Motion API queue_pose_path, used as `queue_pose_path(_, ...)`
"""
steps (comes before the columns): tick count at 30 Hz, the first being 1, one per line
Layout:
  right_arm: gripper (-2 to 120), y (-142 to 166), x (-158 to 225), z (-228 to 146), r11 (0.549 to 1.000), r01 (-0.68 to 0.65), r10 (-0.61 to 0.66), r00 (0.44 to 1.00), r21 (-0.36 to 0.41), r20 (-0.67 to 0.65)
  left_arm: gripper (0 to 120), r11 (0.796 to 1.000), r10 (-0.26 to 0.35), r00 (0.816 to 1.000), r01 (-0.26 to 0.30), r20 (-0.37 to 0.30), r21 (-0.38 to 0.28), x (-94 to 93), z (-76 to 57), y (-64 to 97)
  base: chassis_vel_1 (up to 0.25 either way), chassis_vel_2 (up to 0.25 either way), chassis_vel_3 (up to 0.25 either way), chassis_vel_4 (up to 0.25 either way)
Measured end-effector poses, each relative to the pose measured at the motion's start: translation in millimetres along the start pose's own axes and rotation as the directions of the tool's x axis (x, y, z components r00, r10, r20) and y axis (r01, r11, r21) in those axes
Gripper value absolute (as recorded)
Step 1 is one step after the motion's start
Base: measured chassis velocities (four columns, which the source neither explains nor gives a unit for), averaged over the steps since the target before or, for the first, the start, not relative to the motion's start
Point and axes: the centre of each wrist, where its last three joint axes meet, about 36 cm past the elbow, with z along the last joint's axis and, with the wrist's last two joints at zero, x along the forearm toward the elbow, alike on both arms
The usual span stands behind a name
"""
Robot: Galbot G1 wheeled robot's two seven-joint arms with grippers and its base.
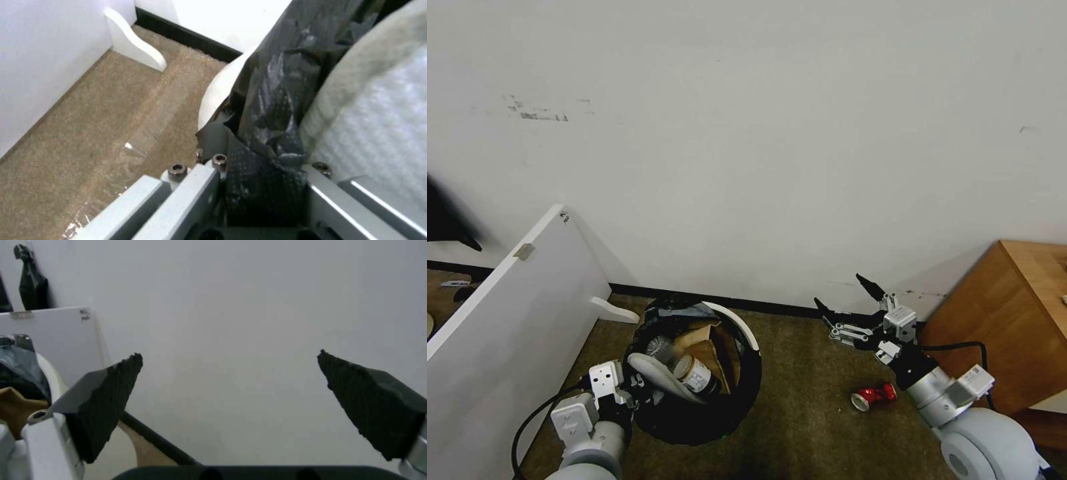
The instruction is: Pick up the trash bin, then pick up the garbage from the floor and place it into the trash bin.
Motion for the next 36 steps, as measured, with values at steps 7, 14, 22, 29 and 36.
queue_pose_path(7,100,-2,2,4,1.0,-0.003,0.003,1.0,0.002,-0.007,0,1.0,-0.001,1.0,0.001,-0.001,0.0,-0.4,0.4,0.0,0.0,0.0,0.0,0.0)
queue_pose_path(14,100,-3,4,8,1.0,-0.01,0.01,1.0,0.006,-0.019,0,1.0,0.003,1.0,-0.003,-0.002,-0.001,-0.9,0.8,-0.6,0.0,0.0,0.0,0.0)
queue_pose_path(22,100,-16,9,28,0.995,-0.102,0.103,0.99,0.022,-0.093,0,1.0,0.011,1.0,-0.011,0.004,-0.015,-2.7,-0.7,-0.9,0.0,0.0,0.0,0.0)
queue_pose_path(29,100,-21,2,43,0.966,-0.258,0.247,0.95,-0.034,-0.189,0,0.999,0.025,1.0,-0.025,0.007,-0.021,-4.1,-1.3,-4.0,0.0,0.0,0.0,0.0)
queue_pose_path(36,100,-18,-6,63,0.909,-0.403,0.36,0.887,-0.104,-0.29,0,0.999,0.033,0.999,-0.033,0.007,-0.032,-4.6,-1.9,-3.5,0.0,0.0,0.0,0.0)
